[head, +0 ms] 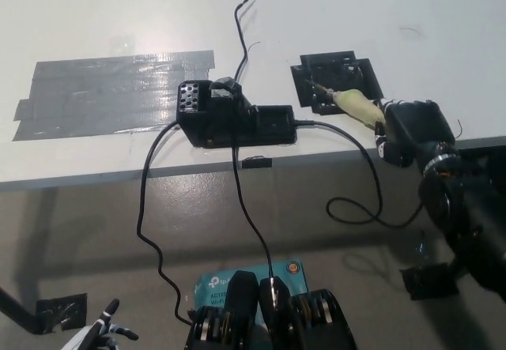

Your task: The robot uses its right hand to grab and lift the soldering gun kept on the middle of the table and puts it in its base

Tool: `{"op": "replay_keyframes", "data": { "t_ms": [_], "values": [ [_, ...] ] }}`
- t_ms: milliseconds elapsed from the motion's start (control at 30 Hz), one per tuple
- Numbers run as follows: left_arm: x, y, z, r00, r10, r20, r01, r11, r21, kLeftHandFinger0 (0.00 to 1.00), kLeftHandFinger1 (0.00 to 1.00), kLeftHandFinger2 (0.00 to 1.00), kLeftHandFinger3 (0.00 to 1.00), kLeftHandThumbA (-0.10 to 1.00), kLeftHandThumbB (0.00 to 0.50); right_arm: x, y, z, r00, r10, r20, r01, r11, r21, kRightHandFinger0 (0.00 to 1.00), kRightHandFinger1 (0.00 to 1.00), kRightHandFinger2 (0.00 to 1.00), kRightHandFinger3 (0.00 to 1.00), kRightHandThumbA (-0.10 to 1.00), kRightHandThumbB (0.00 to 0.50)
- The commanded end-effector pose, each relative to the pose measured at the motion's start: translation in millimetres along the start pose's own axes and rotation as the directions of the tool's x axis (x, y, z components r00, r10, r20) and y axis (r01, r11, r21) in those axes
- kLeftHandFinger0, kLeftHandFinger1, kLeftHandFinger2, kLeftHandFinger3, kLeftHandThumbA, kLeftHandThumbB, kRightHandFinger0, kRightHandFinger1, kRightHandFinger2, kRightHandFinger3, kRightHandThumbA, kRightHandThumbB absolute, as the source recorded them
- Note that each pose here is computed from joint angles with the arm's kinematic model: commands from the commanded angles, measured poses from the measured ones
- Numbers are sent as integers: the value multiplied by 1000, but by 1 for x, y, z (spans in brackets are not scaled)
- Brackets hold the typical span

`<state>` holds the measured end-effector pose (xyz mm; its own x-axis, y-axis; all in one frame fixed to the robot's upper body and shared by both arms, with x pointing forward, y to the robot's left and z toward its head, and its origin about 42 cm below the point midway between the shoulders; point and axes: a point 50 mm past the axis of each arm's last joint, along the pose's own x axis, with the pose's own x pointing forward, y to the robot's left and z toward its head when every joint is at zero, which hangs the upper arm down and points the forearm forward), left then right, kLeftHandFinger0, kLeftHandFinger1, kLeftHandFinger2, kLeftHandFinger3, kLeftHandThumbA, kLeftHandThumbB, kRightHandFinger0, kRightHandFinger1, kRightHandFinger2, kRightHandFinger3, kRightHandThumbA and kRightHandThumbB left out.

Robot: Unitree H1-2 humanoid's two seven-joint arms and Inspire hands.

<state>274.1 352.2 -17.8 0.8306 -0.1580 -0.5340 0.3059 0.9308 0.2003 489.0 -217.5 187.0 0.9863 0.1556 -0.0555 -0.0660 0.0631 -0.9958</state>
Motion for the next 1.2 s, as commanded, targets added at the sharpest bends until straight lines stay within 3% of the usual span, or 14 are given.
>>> {"op": "replay_keyframes", "data": {
  "t_ms": [0, 100, 267, 333, 400, 433, 500, 567, 600, 667, 767, 900, 967, 1167],
  "values": [
    [-4, 12, 4, 1000, 5, 29, -6, 1000, 20, 0, 0, 191, 483, 1000, 500, -4, -6, -3, 983, -183, 10, 182, 982, 41, 0, 132, 559, 306, -100, 0],
    [-4, 13, 3, 999, 2, 32, -3, 1000, 21, 0, 0, 184, 482, 1000, 500, -3, -14, -4, 967, -255, -19, 255, 965, 63, 0, 158, 581, 210, -100, 2],
    [-6, 13, 0, 1000, 9, 28, -10, 1000, 24, 0, 0, 173, 459, 1000, 500, -1, -24, -6, 954, -295, -53, 298, 950, 89, 0, 129, 538, 253, -100, 4],
    [-6, 13, 0, 1000, 11, 24, -12, 1000, 21, 0, 0, 174, 456, 1000, 500, -1, -27, -7, 951, -303, -58, 307, 947, 98, 0, 130, 543, 279, -100, 0],
    [-5, 14, 0, 1000, 9, 25, -9, 1000, 27, 0, 0, 211, 469, 1000, 500, 0, -35, -8, 945, -320, -73, 327, 937, 125, 0, 112, 489, 410, -100, 34],
    [-5, 15, 2, 999, 9, 31, -10, 1000, 27, 0, 0, 199, 458, 1000, 500, 1, -42, -8, 941, -330, -74, 337, 932, 135, 0, 85, 438, 266, -100, 3],
    [-5, 15, 1, 999, 12, 30, -13, 999, 30, 0, 0, 197, 455, 1000, 500, 1, -49, -8, 938, -339, -72, 346, 928, 140, 0, 94, 458, 199, -100, 0],
    [-8, 15, 0, 1000, 12, 22, -13, 999, 31, 0, 0, 212, 487, 1000, 500, 2, -55, -8, 932, -358, -59, 363, 921, 140, 0, 146, 563, 107, -100, 22],
    [-8, 15, -1, 1000, 12, 20, -13, 1000, 22, 0, 0, 221, 489, 1000, 500, 1, -60, -8, 932, -359, -54, 363, 921, 138, 0, 181, 612, 206, -100, 22],
    [-7, 15, -2, 1000, 17, 17, -17, 1000, 26, 0, 0, 204, 485, 1000, 500, 0, -71, -9, 921, -388, -24, 386, 909, 158, 0, 188, 600, 550, -100, 0],
    [-8, 16, -2, 1000, 17, 25, -18, 999, 34, 0, 0, 170, 463, 1000, 500, 0, -83, -9, 909, -417, 18, 407, 896, 180, 0, 164, 556, 600, -100, 0],
    [-8, 17, -4, 1000, 17, 16, -17, 999, 31, 0, 0, 158, 451, 1000, 500, -1, -94, -5, 889, -452, 78, 435, 884, 168, 0, 115, 513, 545, -100, 77],
    [-8, 16, -6, 1000, 16, 13, -16, 999, 29, 0, 0, 176, 472, 1000, 500, -3, -101, -4, 869, -476, 133, 454, 876, 166, 0, 67, 464, 450, -100, 155],
    [-11, 18, -10, 1000, 22, -3, -22, 999, 29, 0, 0, 223, 491, 1000, 500, -10, -114, -1, 840, -484, 246, 458, 875, 157, 0, 1, 390, 373, -100, 244]
  ]
}}
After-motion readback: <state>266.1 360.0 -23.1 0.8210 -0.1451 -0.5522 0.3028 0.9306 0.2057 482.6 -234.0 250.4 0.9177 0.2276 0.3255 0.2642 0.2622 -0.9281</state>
